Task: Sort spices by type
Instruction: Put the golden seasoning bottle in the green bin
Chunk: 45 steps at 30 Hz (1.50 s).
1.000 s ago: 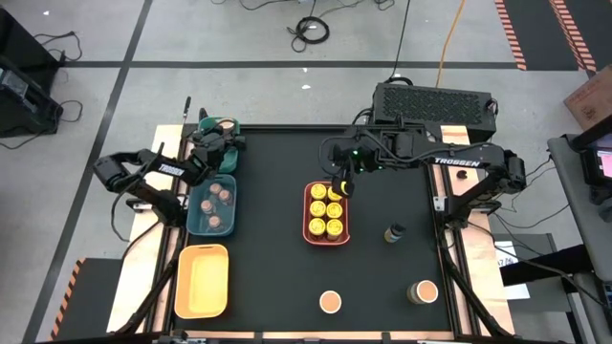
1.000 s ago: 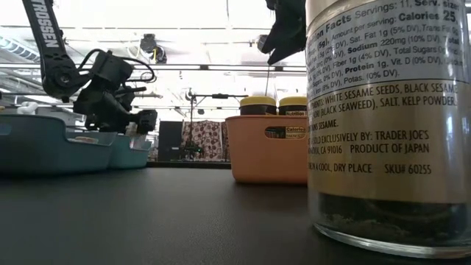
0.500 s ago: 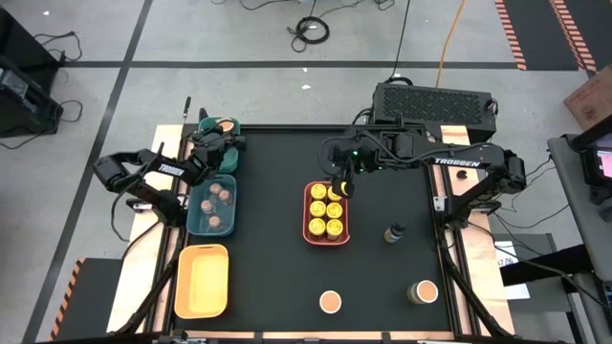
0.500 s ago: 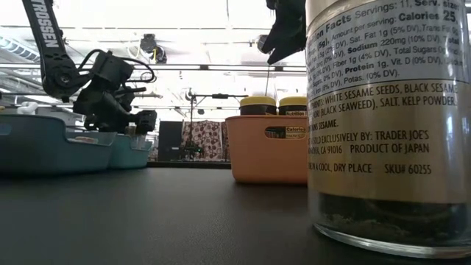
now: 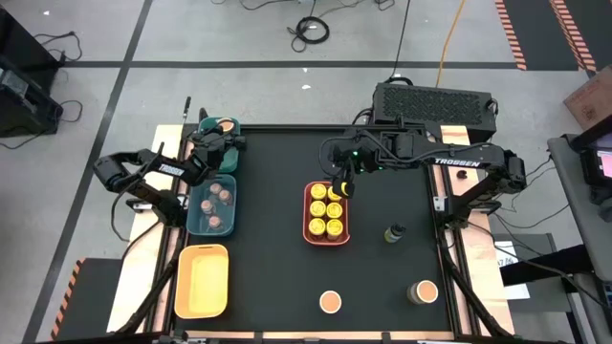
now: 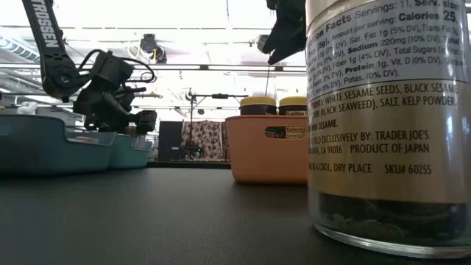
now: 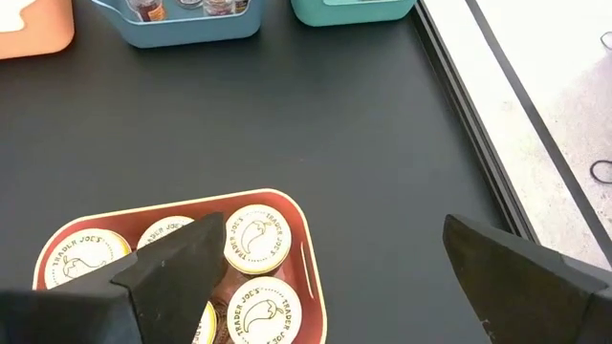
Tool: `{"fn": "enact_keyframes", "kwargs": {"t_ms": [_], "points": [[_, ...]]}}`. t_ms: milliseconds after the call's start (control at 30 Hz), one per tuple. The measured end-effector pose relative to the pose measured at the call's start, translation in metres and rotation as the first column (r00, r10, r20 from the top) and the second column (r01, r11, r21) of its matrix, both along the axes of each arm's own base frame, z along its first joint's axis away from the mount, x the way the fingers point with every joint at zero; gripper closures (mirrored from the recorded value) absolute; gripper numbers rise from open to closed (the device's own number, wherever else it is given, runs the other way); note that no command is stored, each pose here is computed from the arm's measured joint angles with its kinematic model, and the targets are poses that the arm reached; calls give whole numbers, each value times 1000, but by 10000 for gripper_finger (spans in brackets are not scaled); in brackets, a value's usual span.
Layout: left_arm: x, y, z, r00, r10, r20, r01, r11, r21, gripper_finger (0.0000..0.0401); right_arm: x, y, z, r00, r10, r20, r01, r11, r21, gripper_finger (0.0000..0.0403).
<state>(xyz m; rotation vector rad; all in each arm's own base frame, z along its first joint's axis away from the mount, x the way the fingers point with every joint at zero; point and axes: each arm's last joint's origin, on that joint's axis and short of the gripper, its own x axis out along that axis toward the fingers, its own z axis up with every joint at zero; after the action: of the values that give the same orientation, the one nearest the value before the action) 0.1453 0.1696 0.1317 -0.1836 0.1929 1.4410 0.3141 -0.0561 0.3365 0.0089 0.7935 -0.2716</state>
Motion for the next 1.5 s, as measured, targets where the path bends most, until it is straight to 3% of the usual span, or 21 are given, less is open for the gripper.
{"fn": "enact_keyframes", "kwargs": {"t_ms": [600, 1033, 1500], "points": [[-6, -8, 30, 999, -27, -29, 30, 996, 87, 92, -1, 0, -1, 1000, 19, -24, -19, 1000, -18, 18], [-5, -6, 9, 993, -28, -118, 26, 1000, -13, 92, -1, 0, -1, 1000, 0, -14, 0, 1000, -1, 18], [-8, -2, 10, 994, 35, -108, -33, 999, 17, 92, -1, 4, -1, 1000, -18, -8, 19, 999, 29, 18]]}}
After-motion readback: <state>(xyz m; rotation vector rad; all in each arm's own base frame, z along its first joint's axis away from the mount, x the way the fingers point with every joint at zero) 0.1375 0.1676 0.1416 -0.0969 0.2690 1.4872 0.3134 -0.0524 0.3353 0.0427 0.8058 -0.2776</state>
